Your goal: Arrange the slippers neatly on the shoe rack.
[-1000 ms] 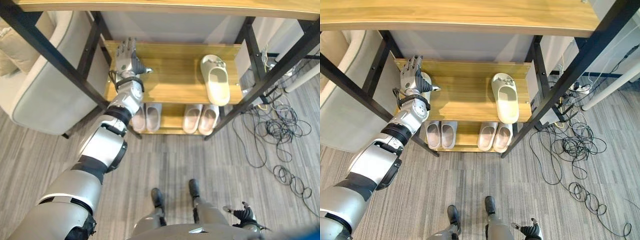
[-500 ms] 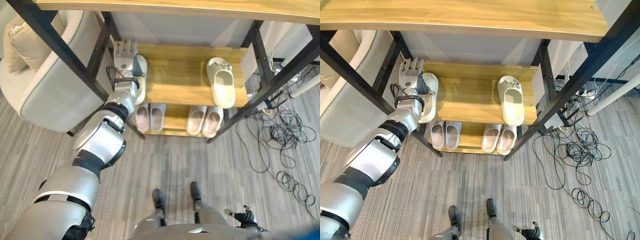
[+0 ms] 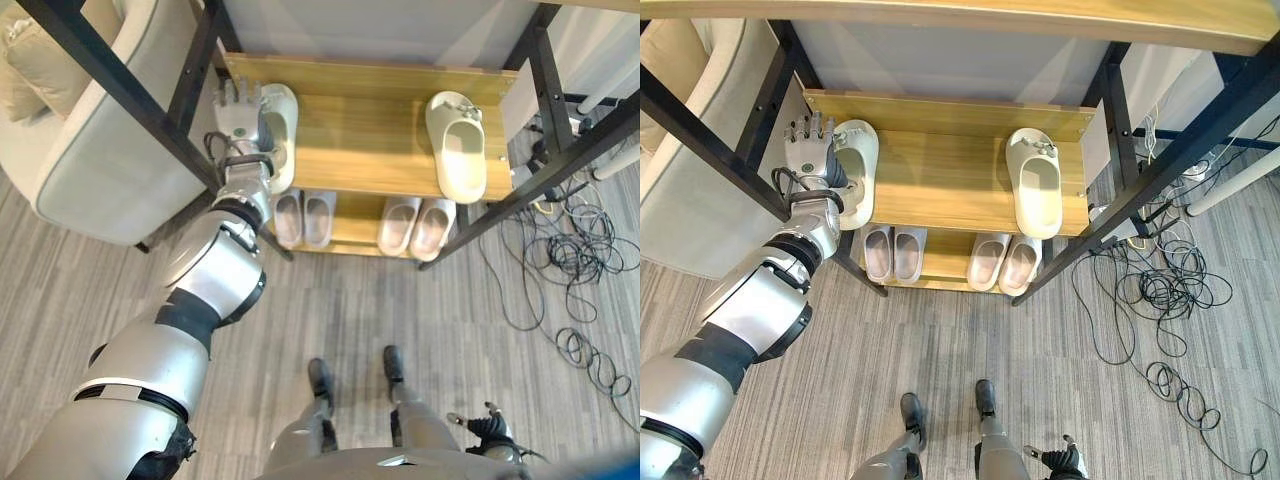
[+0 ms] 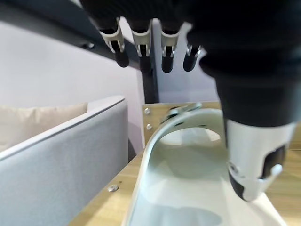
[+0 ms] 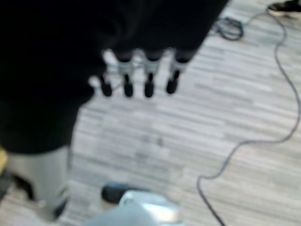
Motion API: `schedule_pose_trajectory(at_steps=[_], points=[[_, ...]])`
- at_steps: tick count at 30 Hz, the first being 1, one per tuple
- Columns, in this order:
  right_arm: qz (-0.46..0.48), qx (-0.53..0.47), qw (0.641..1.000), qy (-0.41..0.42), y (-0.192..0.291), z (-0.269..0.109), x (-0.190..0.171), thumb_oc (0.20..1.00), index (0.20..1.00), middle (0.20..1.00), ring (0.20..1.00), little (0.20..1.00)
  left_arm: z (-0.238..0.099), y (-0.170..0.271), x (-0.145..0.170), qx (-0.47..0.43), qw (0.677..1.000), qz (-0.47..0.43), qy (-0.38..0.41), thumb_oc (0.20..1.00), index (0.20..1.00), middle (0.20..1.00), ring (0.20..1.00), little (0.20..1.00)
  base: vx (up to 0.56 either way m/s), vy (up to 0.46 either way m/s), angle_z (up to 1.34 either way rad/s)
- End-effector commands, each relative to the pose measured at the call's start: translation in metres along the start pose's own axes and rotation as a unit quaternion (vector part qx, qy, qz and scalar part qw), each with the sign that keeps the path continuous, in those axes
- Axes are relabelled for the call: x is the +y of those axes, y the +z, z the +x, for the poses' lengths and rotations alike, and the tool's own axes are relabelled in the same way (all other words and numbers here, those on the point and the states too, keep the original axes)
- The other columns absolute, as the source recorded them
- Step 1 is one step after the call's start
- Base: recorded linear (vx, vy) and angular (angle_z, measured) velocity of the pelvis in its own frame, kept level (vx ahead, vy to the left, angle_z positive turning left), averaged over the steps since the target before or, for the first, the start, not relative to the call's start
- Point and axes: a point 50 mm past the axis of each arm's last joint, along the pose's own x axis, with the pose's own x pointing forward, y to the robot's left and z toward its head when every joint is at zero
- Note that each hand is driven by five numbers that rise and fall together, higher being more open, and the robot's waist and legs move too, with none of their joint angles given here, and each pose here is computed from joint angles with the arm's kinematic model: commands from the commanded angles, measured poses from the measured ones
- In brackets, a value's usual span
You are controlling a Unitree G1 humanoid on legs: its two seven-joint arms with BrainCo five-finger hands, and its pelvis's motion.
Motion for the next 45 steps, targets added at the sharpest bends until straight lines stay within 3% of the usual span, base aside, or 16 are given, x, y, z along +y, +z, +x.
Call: schedule_pose_trajectory(at_steps=[1, 16, 17, 18, 31, 39, 45], points=[[0.025, -0.035, 0.999, 0.014, 0.030, -0.003, 0.021, 1.000, 1.000, 1.000, 1.000, 1.000, 0.040, -0.013, 0.078, 0.045, 0.991, 0.030, 0.124, 1.000, 1.000, 1.000, 1.000, 1.000, 0.00, 0.000, 0.00], [0.015, -0.041, 0.999, 0.000, 0.037, 0.001, 0.013, 1.000, 1.000, 1.000, 1.000, 1.000, 0.037, -0.013, 0.073, 0.077, 0.990, -0.014, 0.119, 1.000, 1.000, 1.000, 1.000, 1.000, 0.03, 0.015, 0.01], [0.013, -0.040, 0.999, 0.001, 0.037, 0.001, 0.014, 1.000, 1.000, 1.000, 1.000, 1.000, 0.037, -0.012, 0.072, 0.078, 0.990, -0.019, 0.116, 0.837, 0.837, 0.837, 0.837, 0.837, 0.05, 0.021, 0.01], [0.012, -0.043, 0.999, 0.000, 0.040, 0.002, 0.014, 1.000, 1.000, 1.000, 1.000, 1.000, 0.035, -0.014, 0.068, 0.099, 0.990, -0.033, 0.095, 0.200, 0.200, 0.200, 0.200, 0.200, 0.04, 0.017, 0.01], [0.020, -0.041, 0.999, -0.002, 0.047, 0.003, 0.014, 1.000, 1.000, 1.000, 1.000, 1.000, 0.025, -0.001, 0.051, 0.132, 0.983, -0.118, 0.057, 0.200, 0.200, 0.200, 0.200, 0.200, 0.00, -0.007, 0.00], [0.027, -0.036, 0.999, -0.004, 0.054, 0.006, 0.012, 1.000, 1.000, 1.000, 1.000, 1.000, 0.017, 0.023, 0.037, 0.163, 0.951, -0.263, 0.000, 0.200, 0.200, 0.200, 0.200, 0.200, 0.00, -0.042, 0.00], [0.033, -0.037, 0.999, -0.005, 0.063, 0.007, 0.012, 1.000, 1.000, 1.000, 1.000, 1.000, 0.014, 0.035, 0.036, 0.172, 0.938, -0.300, -0.018, 0.200, 0.200, 0.200, 0.200, 0.200, 0.01, -0.056, -0.01]])
